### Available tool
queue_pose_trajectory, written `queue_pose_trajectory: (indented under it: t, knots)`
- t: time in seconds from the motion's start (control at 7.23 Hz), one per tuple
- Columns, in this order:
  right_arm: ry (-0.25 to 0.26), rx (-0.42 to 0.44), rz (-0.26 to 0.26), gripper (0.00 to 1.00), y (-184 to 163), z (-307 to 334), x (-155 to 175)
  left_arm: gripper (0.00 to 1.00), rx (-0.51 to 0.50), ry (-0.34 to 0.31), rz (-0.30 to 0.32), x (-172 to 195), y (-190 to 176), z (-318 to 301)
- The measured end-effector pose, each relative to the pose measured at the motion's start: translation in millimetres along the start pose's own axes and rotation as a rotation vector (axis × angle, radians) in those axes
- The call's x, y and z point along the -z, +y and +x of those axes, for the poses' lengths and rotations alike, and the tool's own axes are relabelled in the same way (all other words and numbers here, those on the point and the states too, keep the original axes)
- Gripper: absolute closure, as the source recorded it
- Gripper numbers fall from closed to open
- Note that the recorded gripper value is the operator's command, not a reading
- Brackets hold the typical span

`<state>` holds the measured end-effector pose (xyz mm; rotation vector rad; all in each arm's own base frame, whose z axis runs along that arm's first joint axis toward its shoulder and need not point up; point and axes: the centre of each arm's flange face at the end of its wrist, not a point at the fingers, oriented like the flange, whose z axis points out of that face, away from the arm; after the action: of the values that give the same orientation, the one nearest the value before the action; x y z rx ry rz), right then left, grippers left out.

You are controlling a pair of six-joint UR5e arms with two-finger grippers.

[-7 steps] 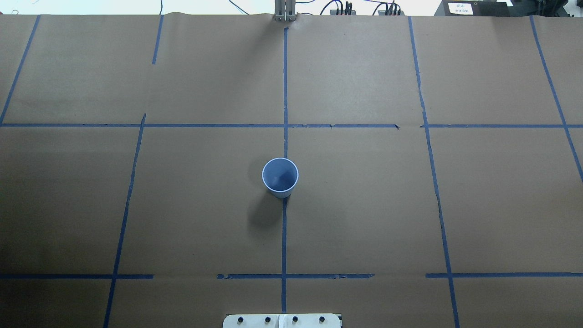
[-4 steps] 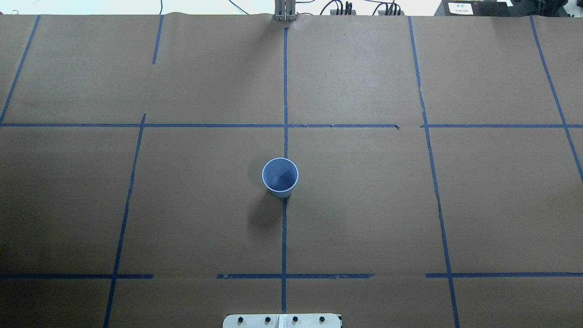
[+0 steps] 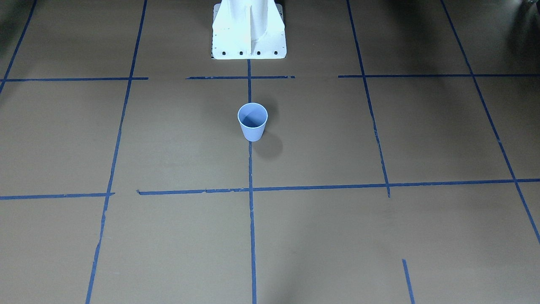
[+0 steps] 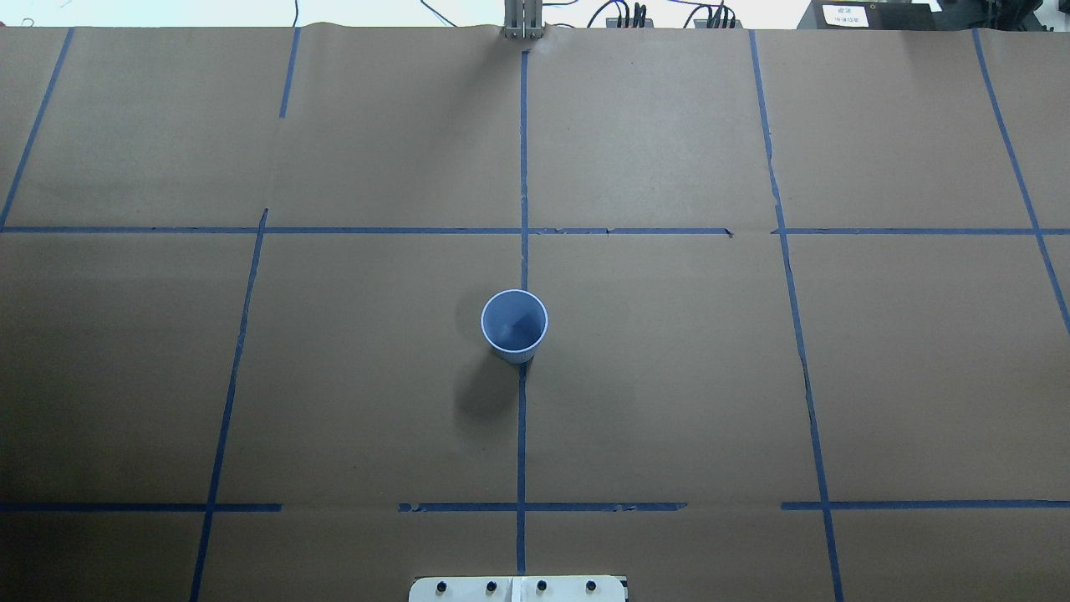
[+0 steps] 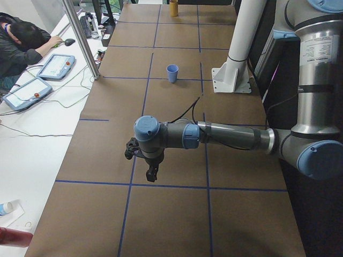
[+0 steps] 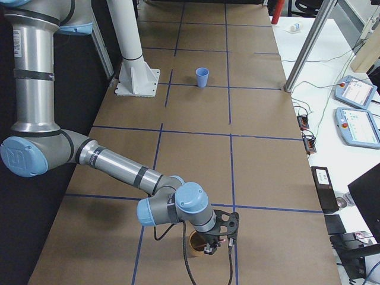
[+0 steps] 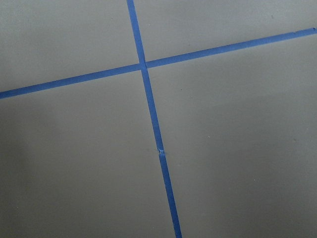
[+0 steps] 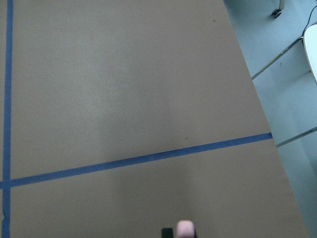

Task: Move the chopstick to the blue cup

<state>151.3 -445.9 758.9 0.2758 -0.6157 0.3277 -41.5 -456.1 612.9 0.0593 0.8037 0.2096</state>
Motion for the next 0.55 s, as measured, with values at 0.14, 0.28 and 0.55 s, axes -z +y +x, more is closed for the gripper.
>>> queue_pose_trajectory:
  t: [0.14, 0.28, 0.55]
  knots:
    - [-0.021, -0.013, 0.026, 1.00, -6.9, 4.2, 16.0, 0.00, 0.000, 0.000, 0.000, 0.1, 3.6, 0.8]
    - [-0.047, -0.024, 0.049, 1.00, -10.2, 9.3, 31.5, 0.00, 0.001, 0.000, -0.001, 0.0, 5.6, 1.0]
    - [-0.094, -0.024, 0.070, 1.00, -12.3, 11.3, 52.7, 0.00, 0.001, -0.001, -0.002, -0.4, 6.4, 0.8]
